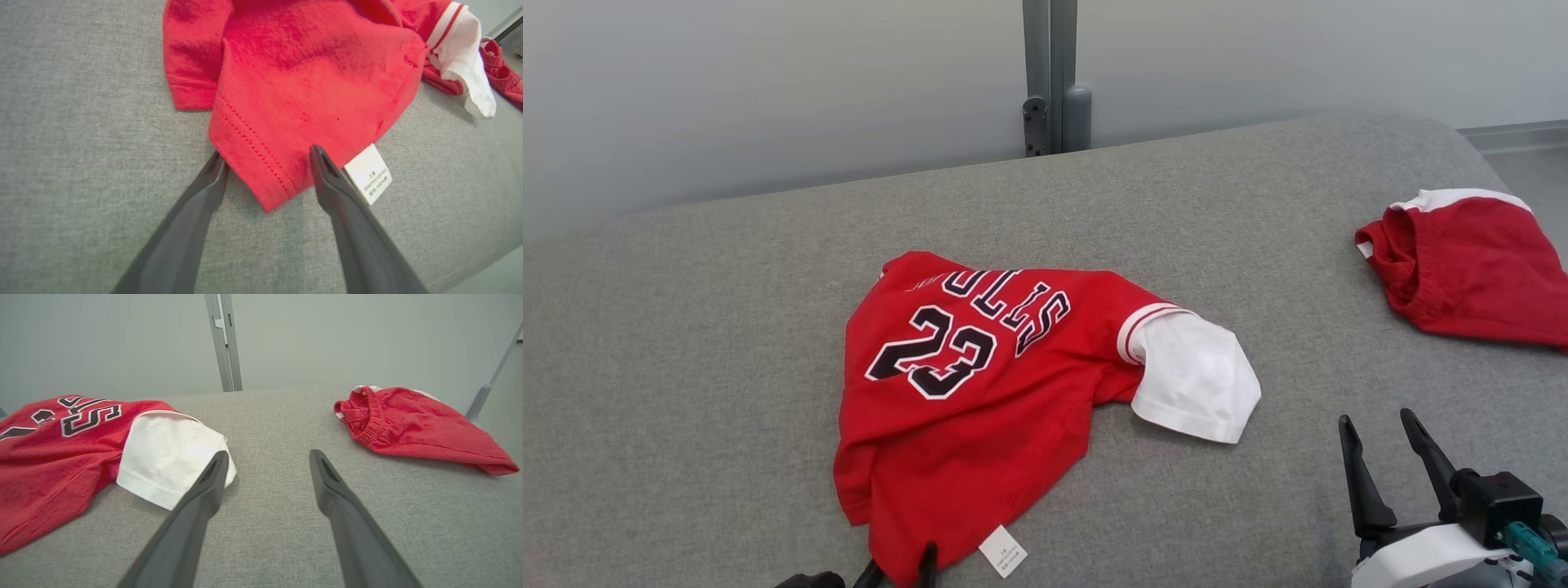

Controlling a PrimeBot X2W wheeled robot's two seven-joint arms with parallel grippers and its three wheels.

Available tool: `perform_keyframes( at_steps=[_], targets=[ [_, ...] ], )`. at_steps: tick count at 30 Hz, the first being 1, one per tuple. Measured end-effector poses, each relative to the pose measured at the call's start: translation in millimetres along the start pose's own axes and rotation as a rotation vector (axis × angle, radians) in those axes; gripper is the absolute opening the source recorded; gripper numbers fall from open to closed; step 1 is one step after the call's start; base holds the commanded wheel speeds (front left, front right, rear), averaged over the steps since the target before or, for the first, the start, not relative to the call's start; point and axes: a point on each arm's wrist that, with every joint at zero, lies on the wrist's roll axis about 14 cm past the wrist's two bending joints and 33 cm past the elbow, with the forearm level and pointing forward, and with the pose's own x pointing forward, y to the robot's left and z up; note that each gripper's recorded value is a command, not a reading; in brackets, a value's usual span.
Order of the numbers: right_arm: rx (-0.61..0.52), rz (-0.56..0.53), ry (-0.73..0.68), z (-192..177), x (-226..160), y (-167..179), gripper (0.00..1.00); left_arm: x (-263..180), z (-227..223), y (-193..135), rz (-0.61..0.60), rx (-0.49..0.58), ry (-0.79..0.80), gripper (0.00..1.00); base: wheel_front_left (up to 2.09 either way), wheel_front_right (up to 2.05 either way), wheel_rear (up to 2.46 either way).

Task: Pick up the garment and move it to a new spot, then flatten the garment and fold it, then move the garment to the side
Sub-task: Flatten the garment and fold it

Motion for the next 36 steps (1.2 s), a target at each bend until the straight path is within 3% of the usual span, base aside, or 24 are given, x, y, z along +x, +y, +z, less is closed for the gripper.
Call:
perform_keyframes(
  at_steps=[1, 3, 4, 5, 15, 20, 23, 24, 26, 27, 28, 29, 31, 36],
  targets=[
    [0.001, -0.004, 0.002, -0.6, -0.4, -1.1, 1.00, 1.3, 1.5, -0.3, -0.001, -0.005, -0.006, 0.65, 0.00, 0.00, 0.00],
    [0.001, -0.011, 0.007, -2.0, -0.6, -3.2, 1.00, 4.1, 6.6, -0.6, -0.005, -0.008, -0.023, 0.33, 0.00, 0.00, 0.00],
    [0.002, -0.013, 0.008, -2.4, -0.5, -3.8, 1.00, 5.4, 8.8, -0.9, -0.007, -0.009, -0.028, 0.05, 0.00, 0.00, 0.00],
    [0.002, -0.014, 0.009, -2.7, -0.4, -3.8, 1.00, 6.4, 11.3, -0.8, -0.008, -0.011, -0.035, 0.00, 0.00, 0.00, 0.00],
    [0.007, 0.011, 0.015, -4.8, 5.5, 4.6, 1.00, 17.5, 53.7, 1.2, -0.016, -0.044, -0.122, 0.00, 0.00, 0.00, 0.00],
    [-0.004, 0.024, 0.019, -5.2, 11.5, 5.9, 1.00, 25.2, 67.5, 28.0, 0.053, -0.034, -0.066, 0.00, 0.00, 0.00, 0.00],
    [-0.007, 0.036, 0.030, -8.5, 15.4, 8.3, 1.00, 35.6, 86.7, 45.0, 0.104, -0.010, -0.077, 0.06, 0.00, 0.00, 0.00],
    [-0.007, 0.041, 0.031, -8.8, 17.8, 9.8, 1.00, 38.8, 87.4, 48.8, 0.113, -0.002, -0.065, 0.14, 0.00, 0.00, 0.00],
    [-0.009, 0.050, 0.032, -9.2, 22.4, 12.1, 1.00, 45.1, 84.8, 52.3, 0.119, 0.002, -0.041, 0.43, 0.00, 0.00, 0.00],
    [-0.008, 0.050, 0.034, -9.9, 23.4, 11.6, 1.00, 48.0, 81.9, 51.4, 0.112, -0.001, -0.026, 0.47, 0.00, 0.00, 0.00],
    [-0.008, 0.047, 0.037, -10.7, 23.6, 10.6, 1.00, 50.5, 78.9, 50.3, 0.105, -0.002, -0.013, 0.59, 0.00, 0.00, 0.00],
    [-0.008, 0.038, 0.041, -11.6, 22.9, 7.8, 1.00, 52.9, 75.3, 48.7, 0.097, -0.010, -0.001, 0.78, 0.00, 0.00, 0.00],
    [-0.012, 0.023, 0.049, -13.8, 20.9, 2.3, 1.00, 55.4, 69.0, 47.2, 0.089, -0.013, 0.015, 1.00, 0.00, 0.00, 0.00],
    [-0.012, 0.002, 0.061, -17.2, 15.0, -3.8, 1.00, 50.2, 61.5, 60.2, 0.124, -0.018, 0.007, 1.00, 0.00, 0.00, 0.00]
  ],
)
